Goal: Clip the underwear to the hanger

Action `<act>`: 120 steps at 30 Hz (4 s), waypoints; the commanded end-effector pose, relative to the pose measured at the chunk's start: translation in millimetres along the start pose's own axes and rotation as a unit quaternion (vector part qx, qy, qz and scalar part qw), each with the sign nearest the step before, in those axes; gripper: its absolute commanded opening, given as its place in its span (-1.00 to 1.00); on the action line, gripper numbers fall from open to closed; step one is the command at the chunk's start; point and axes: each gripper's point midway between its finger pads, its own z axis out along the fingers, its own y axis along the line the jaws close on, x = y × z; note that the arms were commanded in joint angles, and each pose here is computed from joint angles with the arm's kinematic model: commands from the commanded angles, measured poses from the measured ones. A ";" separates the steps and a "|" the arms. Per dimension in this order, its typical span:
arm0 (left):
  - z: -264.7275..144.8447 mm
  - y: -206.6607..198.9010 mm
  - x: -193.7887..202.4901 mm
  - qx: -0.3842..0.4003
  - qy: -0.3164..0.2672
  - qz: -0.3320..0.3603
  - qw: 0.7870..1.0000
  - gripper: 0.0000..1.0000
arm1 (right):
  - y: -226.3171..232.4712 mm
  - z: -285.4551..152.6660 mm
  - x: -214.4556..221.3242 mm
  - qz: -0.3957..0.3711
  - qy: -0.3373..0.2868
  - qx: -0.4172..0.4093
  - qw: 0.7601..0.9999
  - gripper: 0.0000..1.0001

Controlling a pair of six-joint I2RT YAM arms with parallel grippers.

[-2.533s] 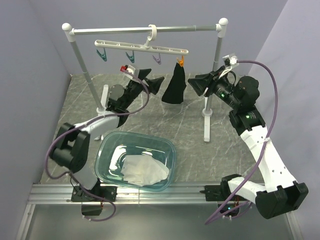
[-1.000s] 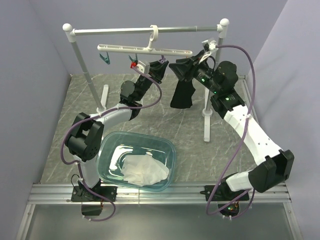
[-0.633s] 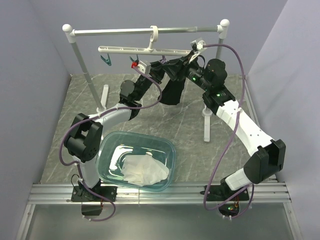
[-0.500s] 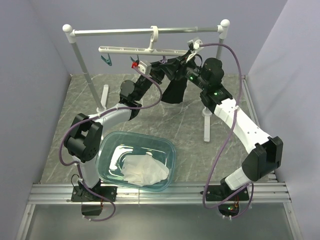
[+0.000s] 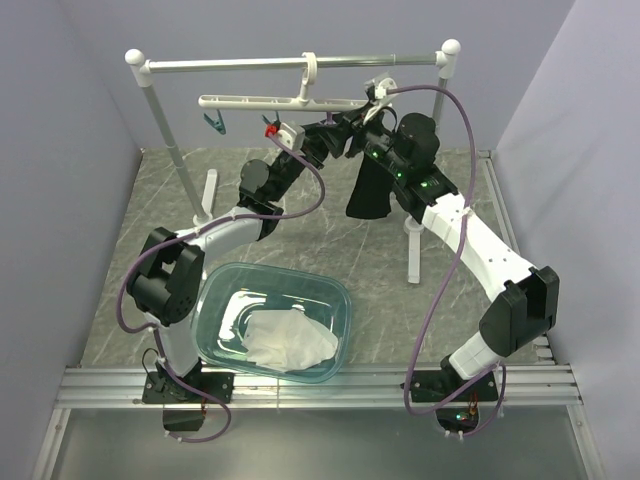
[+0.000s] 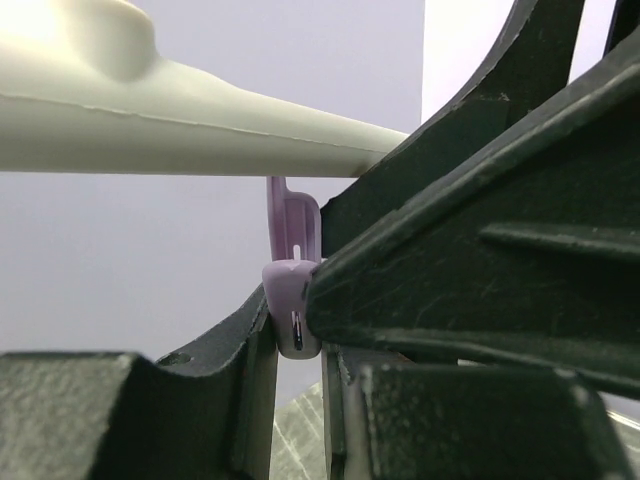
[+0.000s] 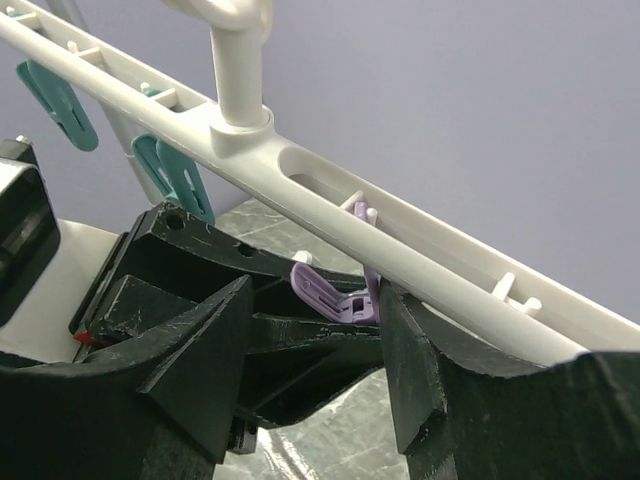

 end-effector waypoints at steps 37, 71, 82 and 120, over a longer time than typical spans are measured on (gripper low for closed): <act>-1.5 -32.4 -26.1 0.111 -0.002 0.038 0.993 -0.99 | -14.4 -6.2 -30.4 -0.045 -0.010 0.049 0.998 -0.13; -2.5 -56.7 -16.3 0.190 0.018 0.010 0.982 -0.95 | -27.7 18.6 -25.0 -0.017 -0.059 0.063 0.996 -0.14; -4.5 -49.5 -14.5 0.165 0.029 0.004 0.986 -0.10 | -28.4 15.7 -35.4 -0.011 -0.066 0.067 0.996 -1.00; 7.3 -2.3 -53.6 0.018 -0.017 0.026 0.999 -0.99 | -34.4 9.4 -38.8 0.103 -0.081 0.069 0.989 -0.15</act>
